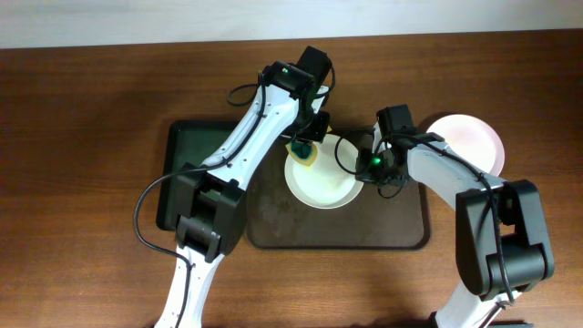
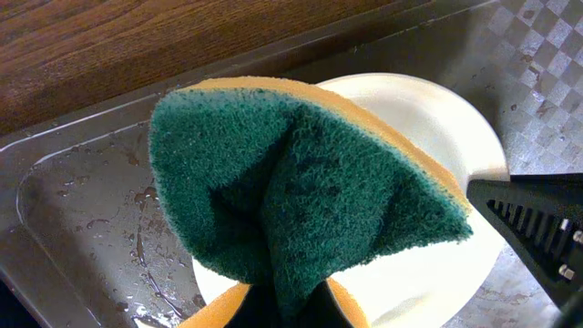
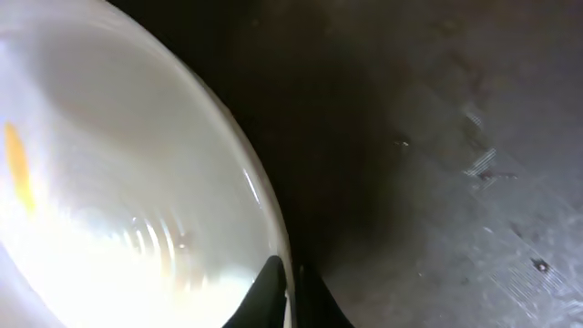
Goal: Clean dirty plates on tray and stack at the side
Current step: 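Scrub the plate surface with the sponge while the right gripper holds it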
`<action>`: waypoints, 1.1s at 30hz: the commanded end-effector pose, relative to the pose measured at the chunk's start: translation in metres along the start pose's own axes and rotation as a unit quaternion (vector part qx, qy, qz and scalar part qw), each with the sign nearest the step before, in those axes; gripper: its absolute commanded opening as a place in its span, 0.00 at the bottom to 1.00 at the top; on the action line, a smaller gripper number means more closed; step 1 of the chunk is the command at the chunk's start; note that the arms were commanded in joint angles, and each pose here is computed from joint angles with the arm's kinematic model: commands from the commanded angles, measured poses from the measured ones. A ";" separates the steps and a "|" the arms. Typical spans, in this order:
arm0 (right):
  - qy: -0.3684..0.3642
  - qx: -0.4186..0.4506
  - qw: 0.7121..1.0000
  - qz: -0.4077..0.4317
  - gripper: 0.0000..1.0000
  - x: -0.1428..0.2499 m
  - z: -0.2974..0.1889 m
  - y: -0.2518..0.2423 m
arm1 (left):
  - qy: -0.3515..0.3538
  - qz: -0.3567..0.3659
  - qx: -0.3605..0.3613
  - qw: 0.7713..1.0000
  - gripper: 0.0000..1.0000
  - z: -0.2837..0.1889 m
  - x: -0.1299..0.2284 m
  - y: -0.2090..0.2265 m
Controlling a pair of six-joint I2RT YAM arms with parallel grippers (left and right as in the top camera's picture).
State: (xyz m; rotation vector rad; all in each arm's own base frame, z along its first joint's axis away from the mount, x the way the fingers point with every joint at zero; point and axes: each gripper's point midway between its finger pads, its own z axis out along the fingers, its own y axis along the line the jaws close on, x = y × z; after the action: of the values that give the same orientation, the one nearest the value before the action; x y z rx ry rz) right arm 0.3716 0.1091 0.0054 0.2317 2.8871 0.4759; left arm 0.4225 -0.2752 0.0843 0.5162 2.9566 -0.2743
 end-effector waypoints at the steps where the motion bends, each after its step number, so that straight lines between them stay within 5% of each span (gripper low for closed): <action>1: 0.015 -0.006 1.000 0.004 0.04 0.006 0.008 0.001 | -0.004 0.009 0.001 1.000 0.00 0.002 -0.004 -0.001; 23: 0.021 -0.004 1.000 0.005 0.04 0.009 0.008 0.000 | 0.059 0.000 -0.061 0.996 0.00 0.110 0.028 0.037; 33: 0.022 -0.007 1.000 0.005 0.04 0.009 0.008 0.001 | 0.183 0.051 -0.018 0.982 0.00 0.152 0.102 0.037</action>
State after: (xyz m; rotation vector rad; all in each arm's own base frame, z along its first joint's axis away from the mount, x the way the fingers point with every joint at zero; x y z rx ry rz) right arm 0.3700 0.1130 0.0051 0.2284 2.8928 0.5101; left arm 0.4213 -0.2650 0.0009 0.6392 2.9805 -0.1741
